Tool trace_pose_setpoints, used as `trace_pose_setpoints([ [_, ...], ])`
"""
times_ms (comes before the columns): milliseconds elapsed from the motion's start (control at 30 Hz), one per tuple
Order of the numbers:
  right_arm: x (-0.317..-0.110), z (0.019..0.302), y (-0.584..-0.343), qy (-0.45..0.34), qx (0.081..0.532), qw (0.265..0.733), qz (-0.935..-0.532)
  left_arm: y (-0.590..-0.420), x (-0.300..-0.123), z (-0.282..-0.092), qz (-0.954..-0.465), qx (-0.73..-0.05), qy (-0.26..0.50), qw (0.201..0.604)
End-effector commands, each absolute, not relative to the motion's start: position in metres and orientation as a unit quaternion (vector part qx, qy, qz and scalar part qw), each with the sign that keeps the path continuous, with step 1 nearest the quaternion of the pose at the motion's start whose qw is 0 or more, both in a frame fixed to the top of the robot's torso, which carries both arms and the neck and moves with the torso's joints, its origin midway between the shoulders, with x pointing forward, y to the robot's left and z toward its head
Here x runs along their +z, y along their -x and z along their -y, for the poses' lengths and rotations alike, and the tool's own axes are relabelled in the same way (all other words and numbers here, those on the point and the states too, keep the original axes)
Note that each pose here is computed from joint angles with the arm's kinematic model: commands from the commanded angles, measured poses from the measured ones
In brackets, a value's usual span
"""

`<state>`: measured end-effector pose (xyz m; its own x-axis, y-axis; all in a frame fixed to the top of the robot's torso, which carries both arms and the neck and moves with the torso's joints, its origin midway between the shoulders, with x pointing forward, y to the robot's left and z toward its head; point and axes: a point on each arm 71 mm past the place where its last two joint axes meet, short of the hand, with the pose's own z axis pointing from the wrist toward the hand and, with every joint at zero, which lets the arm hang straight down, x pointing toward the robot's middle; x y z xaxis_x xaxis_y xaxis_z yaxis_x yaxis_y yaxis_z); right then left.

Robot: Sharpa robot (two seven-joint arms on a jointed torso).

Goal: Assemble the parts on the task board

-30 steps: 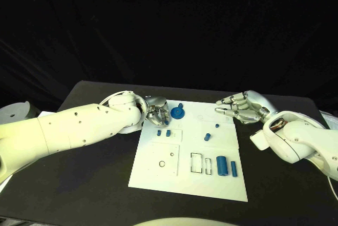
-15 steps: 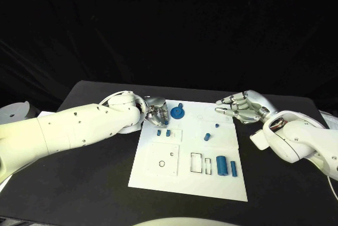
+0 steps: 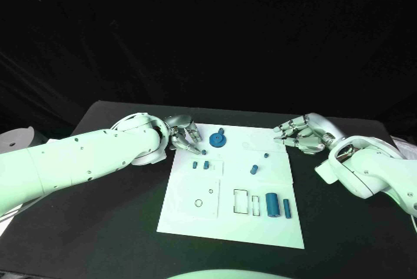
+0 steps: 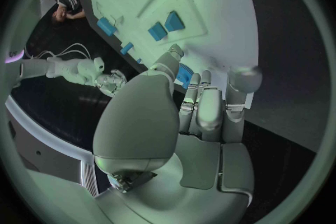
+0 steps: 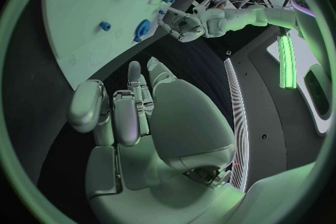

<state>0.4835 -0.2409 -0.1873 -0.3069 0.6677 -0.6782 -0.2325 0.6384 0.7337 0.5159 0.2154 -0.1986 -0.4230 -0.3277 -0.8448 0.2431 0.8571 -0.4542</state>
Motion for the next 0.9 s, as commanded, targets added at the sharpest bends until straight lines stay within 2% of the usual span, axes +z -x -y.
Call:
trace_pose_setpoints([
  [33,-0.192,0.241,-0.483,-0.062,0.324,0.588,-0.739,-0.519,-0.184,-0.224,-0.711,-0.424,0.193,0.527],
  [200,-0.194,0.236,-0.483,0.027,0.257,0.609,-0.750,-0.517,-0.179,-0.236,-0.628,-0.528,0.337,0.463],
  [367,-0.196,0.228,-0.481,0.096,0.208,0.623,-0.748,-0.511,-0.180,-0.246,-0.558,-0.572,0.445,0.403],
  [600,-0.197,0.214,-0.480,0.137,0.182,0.634,-0.739,-0.503,-0.180,-0.247,-0.525,-0.592,0.493,0.360],
  [900,-0.202,0.199,-0.483,0.152,0.181,0.629,-0.740,-0.495,-0.180,-0.249,-0.519,-0.597,0.507,0.344],
])
